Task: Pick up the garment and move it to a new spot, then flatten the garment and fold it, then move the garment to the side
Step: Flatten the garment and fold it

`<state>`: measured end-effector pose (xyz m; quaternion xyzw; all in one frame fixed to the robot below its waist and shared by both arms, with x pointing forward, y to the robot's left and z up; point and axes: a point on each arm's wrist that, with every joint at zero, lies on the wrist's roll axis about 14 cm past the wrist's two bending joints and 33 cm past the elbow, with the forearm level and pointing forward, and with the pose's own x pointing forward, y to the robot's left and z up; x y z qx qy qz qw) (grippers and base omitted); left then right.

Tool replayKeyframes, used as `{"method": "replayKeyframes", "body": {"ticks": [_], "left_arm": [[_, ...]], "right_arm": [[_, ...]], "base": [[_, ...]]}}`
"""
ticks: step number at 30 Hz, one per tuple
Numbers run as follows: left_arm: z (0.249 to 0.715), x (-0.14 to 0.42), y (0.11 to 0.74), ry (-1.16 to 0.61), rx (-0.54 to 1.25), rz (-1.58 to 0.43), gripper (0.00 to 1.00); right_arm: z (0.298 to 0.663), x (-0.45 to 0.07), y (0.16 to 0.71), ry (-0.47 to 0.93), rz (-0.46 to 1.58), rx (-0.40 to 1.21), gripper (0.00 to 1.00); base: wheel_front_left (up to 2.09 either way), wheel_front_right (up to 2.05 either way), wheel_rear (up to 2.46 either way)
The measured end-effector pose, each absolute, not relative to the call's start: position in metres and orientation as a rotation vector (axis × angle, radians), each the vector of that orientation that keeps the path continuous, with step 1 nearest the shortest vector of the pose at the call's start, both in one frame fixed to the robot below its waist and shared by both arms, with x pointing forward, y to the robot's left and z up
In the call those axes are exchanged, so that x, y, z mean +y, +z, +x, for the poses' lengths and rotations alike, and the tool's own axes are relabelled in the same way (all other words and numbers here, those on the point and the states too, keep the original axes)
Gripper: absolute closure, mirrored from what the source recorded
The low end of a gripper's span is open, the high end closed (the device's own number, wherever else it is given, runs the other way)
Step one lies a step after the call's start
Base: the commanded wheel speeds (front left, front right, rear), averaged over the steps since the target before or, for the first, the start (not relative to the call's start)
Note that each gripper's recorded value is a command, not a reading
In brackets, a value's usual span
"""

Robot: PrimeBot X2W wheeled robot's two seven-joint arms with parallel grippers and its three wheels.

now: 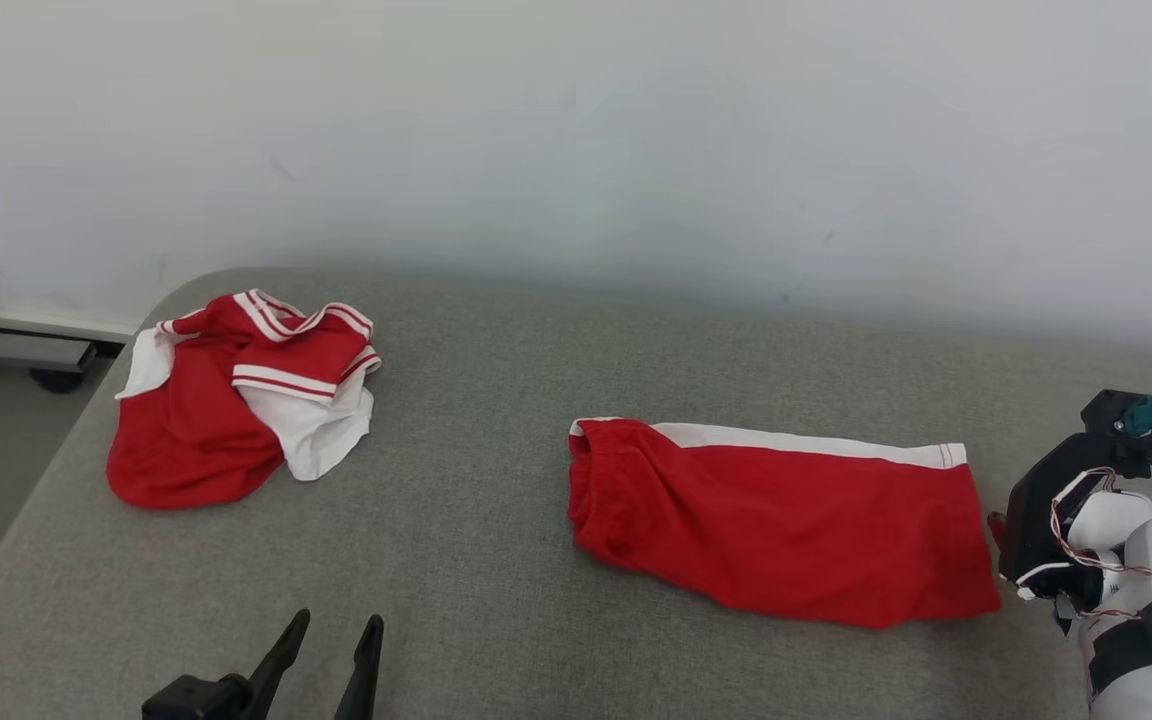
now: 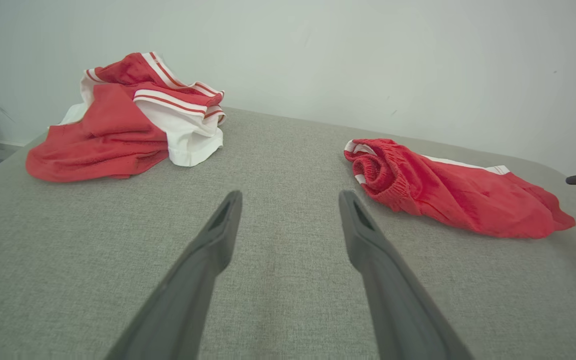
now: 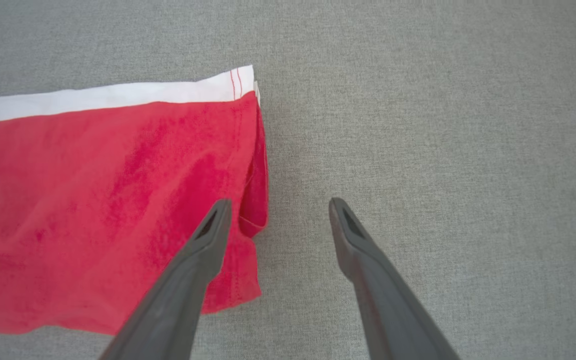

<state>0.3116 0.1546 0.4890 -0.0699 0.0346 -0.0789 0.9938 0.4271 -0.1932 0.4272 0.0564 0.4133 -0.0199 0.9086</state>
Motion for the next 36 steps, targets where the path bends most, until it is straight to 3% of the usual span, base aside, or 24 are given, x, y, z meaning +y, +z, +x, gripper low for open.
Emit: {"method": "replayKeyframes", "body": {"ticks": [27, 28, 29, 31, 32, 36], "left_arm": [[0.315, 0.179, 0.462, -0.075, 0.166, -0.143, 0.0], [0.315, 0.179, 0.461, -0.073, 0.167, -0.143, 0.0], [0.315, 0.18, 0.461, -0.071, 0.168, -0.142, 0.0], [0.315, 0.18, 0.461, -0.068, 0.168, -0.141, 0.0], [0.315, 0.181, 0.461, -0.067, 0.167, -0.14, 0.0], [0.317, 0.18, 0.463, -0.069, 0.162, -0.138, 0.0]], "right_arm": [[0.456, -0.167, 0.363, -0.057, 0.166, 1.05, 0.01], [0.457, -0.166, 0.363, -0.056, 0.172, 1.052, 0.36], [0.456, -0.165, 0.362, -0.054, 0.179, 1.059, 0.54], [0.457, -0.161, 0.362, -0.047, 0.184, 1.064, 0.78], [0.458, -0.16, 0.362, -0.042, 0.183, 1.062, 1.0], [0.458, -0.156, 0.363, -0.031, 0.174, 1.058, 1.0]], "base": [[0.0, 0.0, 0.0], [0.0, 0.0, 0.0], [0.0, 0.0, 0.0], [0.0, 0.0, 0.0], [0.0, 0.0, 0.0], [0.0, 0.0, 0.0]]}}
